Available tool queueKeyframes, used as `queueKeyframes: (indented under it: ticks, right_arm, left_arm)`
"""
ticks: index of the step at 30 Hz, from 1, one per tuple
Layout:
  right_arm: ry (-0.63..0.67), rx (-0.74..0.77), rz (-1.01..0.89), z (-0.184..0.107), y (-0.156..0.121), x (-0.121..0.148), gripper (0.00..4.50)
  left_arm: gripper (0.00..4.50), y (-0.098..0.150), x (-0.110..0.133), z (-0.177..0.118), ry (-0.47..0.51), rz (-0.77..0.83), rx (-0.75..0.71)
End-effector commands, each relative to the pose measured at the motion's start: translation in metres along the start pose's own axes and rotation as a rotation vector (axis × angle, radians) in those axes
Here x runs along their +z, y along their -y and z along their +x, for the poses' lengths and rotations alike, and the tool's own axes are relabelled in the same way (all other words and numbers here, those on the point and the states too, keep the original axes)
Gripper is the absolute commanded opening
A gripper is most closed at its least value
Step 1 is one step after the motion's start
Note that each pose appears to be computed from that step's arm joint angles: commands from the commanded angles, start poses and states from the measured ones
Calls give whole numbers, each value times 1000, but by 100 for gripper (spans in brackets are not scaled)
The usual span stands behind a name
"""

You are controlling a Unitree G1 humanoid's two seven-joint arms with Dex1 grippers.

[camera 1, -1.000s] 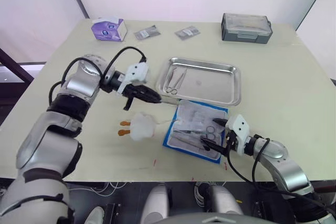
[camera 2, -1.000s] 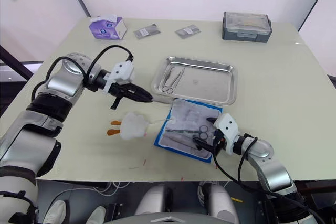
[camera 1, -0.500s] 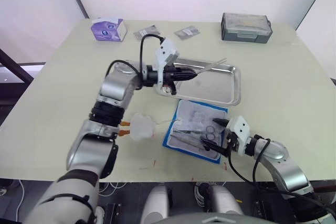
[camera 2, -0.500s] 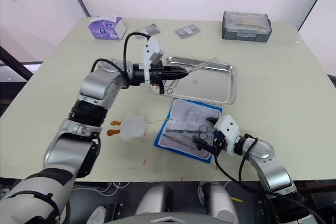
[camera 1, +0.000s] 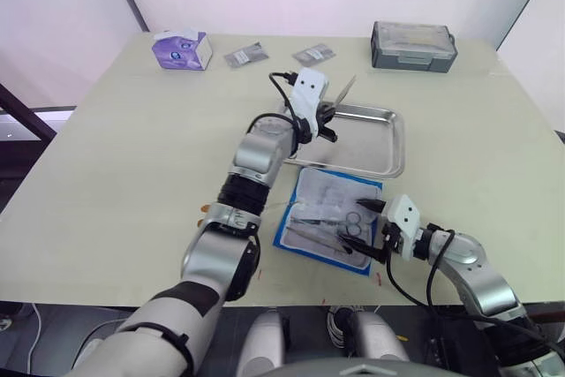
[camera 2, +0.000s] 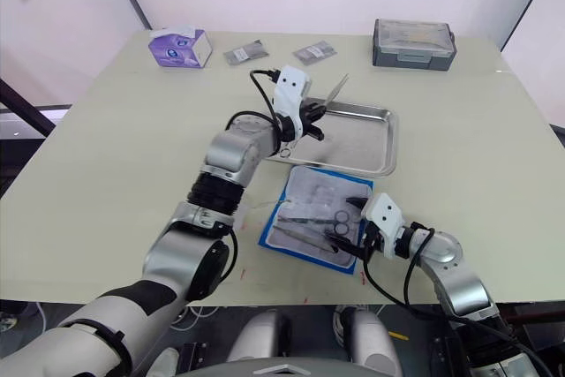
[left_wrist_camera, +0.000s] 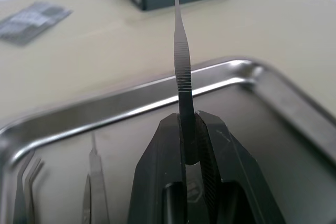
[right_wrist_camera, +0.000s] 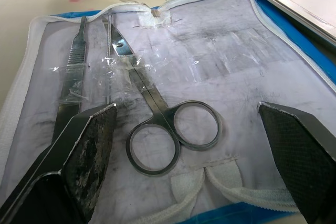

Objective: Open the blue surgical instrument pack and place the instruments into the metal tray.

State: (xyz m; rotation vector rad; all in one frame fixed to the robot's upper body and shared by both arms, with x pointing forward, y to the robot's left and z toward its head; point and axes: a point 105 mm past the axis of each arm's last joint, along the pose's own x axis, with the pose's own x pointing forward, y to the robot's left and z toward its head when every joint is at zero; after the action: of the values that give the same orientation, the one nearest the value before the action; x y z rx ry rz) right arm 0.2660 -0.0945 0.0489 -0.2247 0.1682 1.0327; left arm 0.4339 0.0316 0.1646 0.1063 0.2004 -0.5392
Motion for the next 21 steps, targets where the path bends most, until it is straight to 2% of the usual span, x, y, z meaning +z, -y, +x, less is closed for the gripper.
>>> queueKeyframes:
  ticks: [1, 7, 16, 21]
  right_arm:
    - [-155, 3, 69, -6, -6, -41, 450]
    - [-159, -2, 68, -7, -5, -42, 450]
    - [-155, -13, 73, -7, -6, -42, 450]
    - [-155, -12, 76, -7, -7, -43, 450]
  left_arm:
    - [15, -2, -5, 2, -10, -6, 72]
    - [15, -12, -15, -1, -55, -20, 149]
    - [15, -14, -35, -5, -133, -91, 160]
    - [15, -16, -38, -7, -144, -95, 162]
